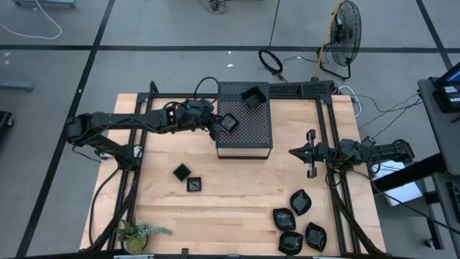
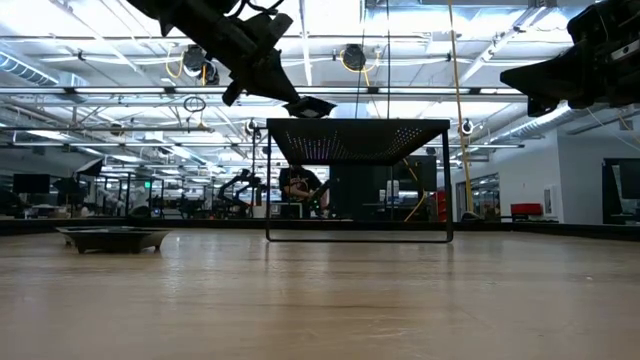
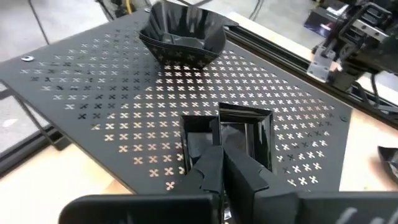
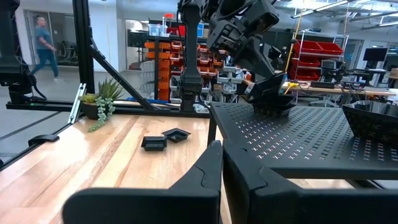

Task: Pick & Place Mini shaped plates
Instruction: Stack the square plate on top of the square plate on the shelf

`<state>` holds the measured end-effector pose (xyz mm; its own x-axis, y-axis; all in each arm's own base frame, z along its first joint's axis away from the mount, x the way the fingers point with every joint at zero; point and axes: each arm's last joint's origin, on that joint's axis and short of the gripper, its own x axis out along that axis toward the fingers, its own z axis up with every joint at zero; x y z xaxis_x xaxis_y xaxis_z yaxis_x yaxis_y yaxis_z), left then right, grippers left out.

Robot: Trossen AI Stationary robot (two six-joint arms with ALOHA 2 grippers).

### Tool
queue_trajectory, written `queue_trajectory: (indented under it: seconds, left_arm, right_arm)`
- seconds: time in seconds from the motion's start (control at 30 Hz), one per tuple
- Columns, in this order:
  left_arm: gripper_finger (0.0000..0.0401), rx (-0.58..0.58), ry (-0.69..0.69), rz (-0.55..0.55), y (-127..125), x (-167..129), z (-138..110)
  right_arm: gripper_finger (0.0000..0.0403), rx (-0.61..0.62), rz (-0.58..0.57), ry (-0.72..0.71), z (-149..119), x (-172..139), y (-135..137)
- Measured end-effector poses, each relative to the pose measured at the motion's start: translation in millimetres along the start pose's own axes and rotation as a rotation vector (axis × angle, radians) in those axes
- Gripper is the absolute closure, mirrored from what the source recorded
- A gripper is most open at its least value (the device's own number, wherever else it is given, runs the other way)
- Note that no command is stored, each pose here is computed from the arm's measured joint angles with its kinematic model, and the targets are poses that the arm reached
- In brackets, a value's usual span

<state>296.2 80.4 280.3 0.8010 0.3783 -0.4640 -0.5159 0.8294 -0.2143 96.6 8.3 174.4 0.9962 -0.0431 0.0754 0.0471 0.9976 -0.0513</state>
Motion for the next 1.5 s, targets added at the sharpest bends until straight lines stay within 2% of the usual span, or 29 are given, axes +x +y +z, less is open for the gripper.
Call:
queue_trajectory:
  seconds: [0.17,0.27,0.6,0.83,1.23,1.5]
  left_arm:
    - [0.0366,0.000,-0.032,0.093,3,0,1]
    - [0.0359,0.000,-0.038,0.111,3,0,1]
    - [0.0357,0.024,-0.039,0.115,3,0,1]
    - [0.0356,-0.014,-0.066,0.207,6,1,1]
    - [0.0356,-0.020,0.005,0.211,6,28,-16]
    - [0.0356,-0.023,-0.010,0.179,4,31,-15]
  right_arm:
    - [0.0403,0.000,0.000,0.000,0,0,0]
    - [0.0403,0.000,0.000,0.000,0,0,0]
    - [0.0403,0.000,0.000,0.000,0,0,0]
    - [0.0403,0.000,0.000,0.000,0,0,0]
    - [0.0403,0.000,-0.001,-0.001,0,0,0]
    - [0.0403,0.000,0.000,0.000,0,0,0]
